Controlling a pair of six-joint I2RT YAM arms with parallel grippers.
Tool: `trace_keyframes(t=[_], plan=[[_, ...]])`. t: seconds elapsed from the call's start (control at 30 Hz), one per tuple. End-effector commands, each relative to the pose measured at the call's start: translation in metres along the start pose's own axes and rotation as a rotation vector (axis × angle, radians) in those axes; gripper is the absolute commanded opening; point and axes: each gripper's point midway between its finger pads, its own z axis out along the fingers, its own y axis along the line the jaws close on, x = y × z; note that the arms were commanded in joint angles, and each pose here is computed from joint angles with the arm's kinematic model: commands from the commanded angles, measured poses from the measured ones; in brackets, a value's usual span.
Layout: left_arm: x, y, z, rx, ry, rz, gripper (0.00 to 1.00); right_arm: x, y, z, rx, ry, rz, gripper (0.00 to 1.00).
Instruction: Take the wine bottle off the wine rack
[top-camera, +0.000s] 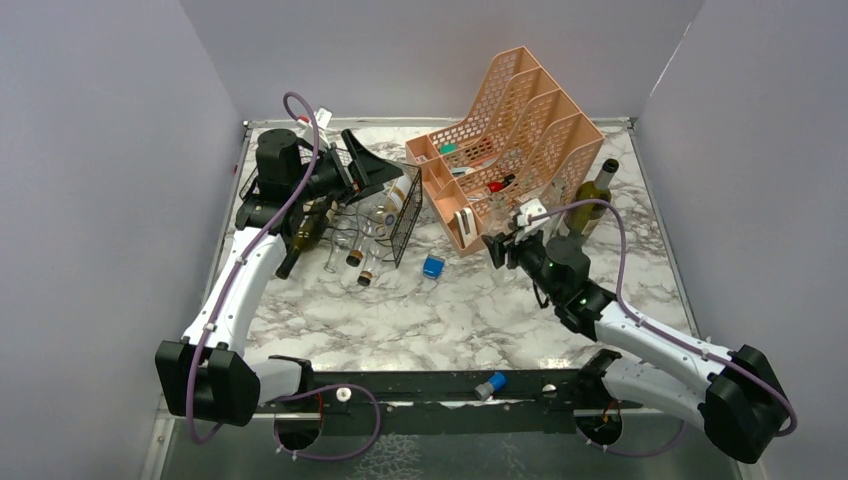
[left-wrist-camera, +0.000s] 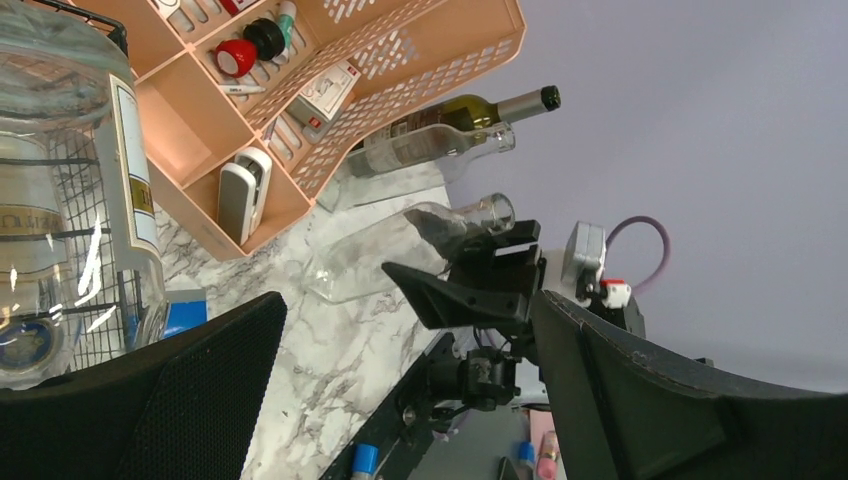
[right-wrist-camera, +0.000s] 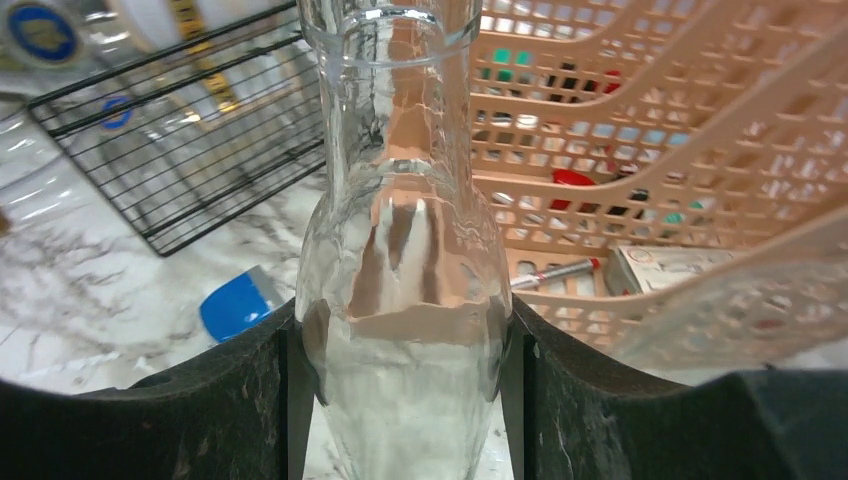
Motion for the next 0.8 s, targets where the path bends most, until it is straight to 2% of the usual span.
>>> trace_keyframes(t=[0.0,0.27,0.43,0.63,0.77], plan=[[-0.005,-0.009,-0.007,-0.001,-0.031,0.046,0.99,-0.036,-0.026,0.004,0.094,-0.194,0.125,0.24],[-0.006,-0.011,-0.010,-0.014,-0.027,0.081,0.99,-0.030,-0.039,0.009,0.144,-0.299,0.143,0.25],[-0.015,-0.016,-0.018,-0.048,-0.073,0.176,0.99,-0.028,-0.051,0.017,0.209,-0.326,0.110,0.25],[-0.025,0.001,-0.033,-0.226,-0.066,0.316,0.99,-0.020,-0.062,0.019,0.251,-0.338,0.103,0.25],[-0.024,0.008,-0.041,-0.281,-0.075,0.357,0.99,-0.013,-0.066,0.024,0.262,-0.330,0.097,0.26]])
